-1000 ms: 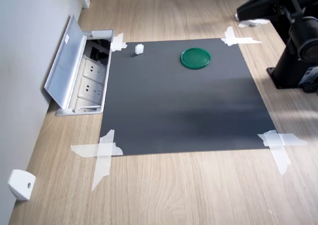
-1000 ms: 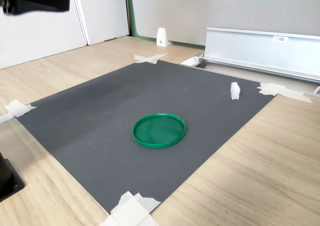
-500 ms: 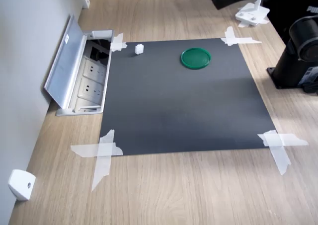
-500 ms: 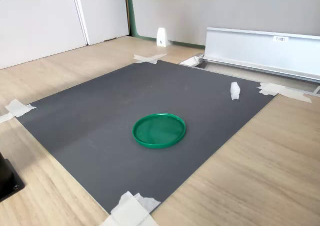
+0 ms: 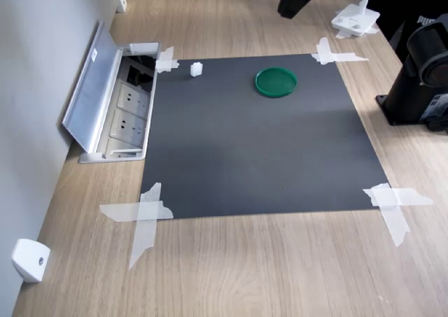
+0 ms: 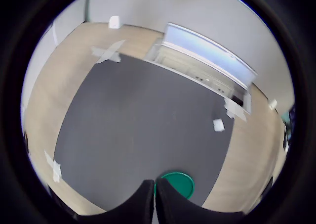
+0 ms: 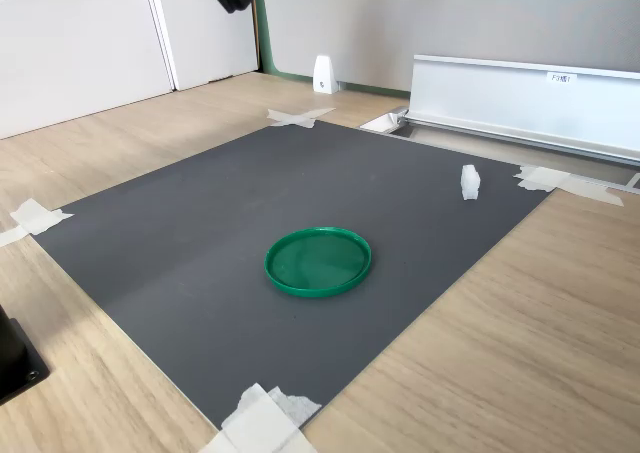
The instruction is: Grasp a white terminal and put it on the green lid.
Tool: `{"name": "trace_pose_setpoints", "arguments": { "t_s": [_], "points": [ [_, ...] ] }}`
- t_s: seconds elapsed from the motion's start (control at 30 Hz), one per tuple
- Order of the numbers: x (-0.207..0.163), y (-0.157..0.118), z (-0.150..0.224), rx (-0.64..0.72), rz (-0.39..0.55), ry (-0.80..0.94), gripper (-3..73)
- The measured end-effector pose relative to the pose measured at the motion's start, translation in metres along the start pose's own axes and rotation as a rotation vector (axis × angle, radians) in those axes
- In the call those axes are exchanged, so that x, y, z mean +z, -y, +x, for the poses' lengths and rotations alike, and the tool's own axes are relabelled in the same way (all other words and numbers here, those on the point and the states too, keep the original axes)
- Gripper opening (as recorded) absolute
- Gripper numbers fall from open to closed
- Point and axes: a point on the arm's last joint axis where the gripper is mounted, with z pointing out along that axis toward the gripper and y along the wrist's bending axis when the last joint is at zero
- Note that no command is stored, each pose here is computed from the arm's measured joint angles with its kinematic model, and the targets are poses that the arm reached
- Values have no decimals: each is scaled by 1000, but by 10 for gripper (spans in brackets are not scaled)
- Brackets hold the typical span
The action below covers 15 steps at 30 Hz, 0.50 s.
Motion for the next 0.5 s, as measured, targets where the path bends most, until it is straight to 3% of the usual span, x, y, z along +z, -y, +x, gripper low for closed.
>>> {"name": "trace_pose_setpoints", "arguments": {
  "t_s": [0.17, 0.4, 0.5],
  "points": [
    [-2, 25, -13, -46, -70, 13, 129],
    [7, 74, -27, -71, -22, -31, 523],
    [13, 87, -38, -96, -15, -38, 652]
  ]
}}
